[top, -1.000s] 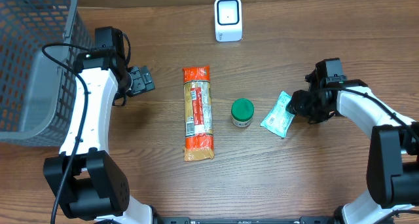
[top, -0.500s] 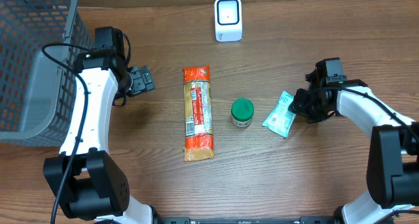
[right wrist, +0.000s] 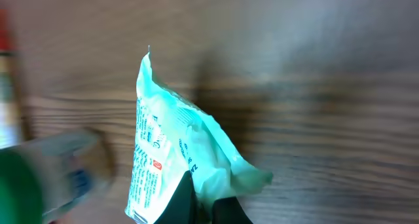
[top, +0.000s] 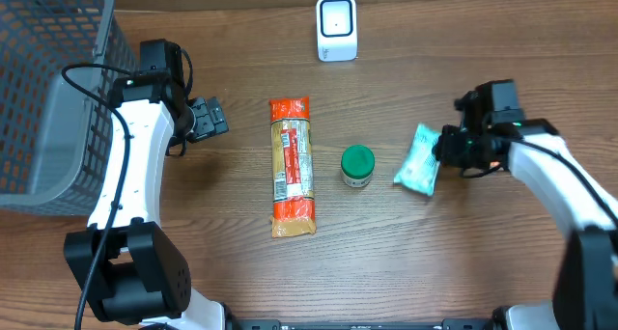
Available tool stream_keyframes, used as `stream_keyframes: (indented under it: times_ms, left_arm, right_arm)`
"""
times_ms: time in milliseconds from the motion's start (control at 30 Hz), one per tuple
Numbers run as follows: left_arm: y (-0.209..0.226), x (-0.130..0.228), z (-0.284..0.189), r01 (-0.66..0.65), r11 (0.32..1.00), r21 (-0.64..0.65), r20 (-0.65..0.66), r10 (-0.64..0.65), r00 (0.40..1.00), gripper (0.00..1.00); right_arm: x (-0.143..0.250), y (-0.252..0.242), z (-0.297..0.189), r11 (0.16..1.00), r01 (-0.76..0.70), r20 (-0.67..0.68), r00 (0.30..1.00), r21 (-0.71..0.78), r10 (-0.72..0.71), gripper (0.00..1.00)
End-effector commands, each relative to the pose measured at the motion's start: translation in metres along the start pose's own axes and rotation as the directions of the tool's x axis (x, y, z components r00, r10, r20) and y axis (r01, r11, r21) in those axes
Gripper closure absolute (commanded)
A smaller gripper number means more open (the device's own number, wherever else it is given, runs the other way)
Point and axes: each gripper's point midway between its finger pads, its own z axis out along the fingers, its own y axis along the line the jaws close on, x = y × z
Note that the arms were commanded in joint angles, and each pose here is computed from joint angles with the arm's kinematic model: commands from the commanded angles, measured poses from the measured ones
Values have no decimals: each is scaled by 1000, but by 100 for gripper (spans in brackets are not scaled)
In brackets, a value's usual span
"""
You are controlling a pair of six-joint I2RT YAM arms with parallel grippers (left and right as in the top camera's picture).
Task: Scan the item barcode
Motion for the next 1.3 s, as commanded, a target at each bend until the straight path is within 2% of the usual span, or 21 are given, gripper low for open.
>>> stream_keyframes:
  times_ms: [0,233,500,700,933,1100,1267]
  left_arm:
    - [2,-4,-4,-19,1000,-5,18,19,1000,0]
    - [2,-4,-4,-19,1000,-5,18,19,1000,0]
    - [2,-4,-4,-19,1000,-5,17,19,1000,1]
    - [2,-4,-4,-19,1000,-5,18,19,1000,0]
    - [2,-4,-4,-19,1000,-5,17,19,1000,0]
    - [2,-4,-4,-19,1000,-5,17,19,1000,0]
    - [2,-4,-4,-19,1000,-5,18,19,1000,0]
  right_arm:
    - [-20,23,-47,994,99,146,985,-38,-92,96]
    - [-28,42,-88,983,170,268,952,-65,-147,97]
    - [-32,51,-104,982,170,258,955,-77,-145,97]
    - [-58,66,-139,984,173,285,946,-51,-151,96]
    - [-110,101,-176,972,233,281,931,35,-233,97]
    - [-151,139,-190,934,322,379,854,154,-356,97]
    - [-182,169,-162,850,435,433,732,296,-526,97]
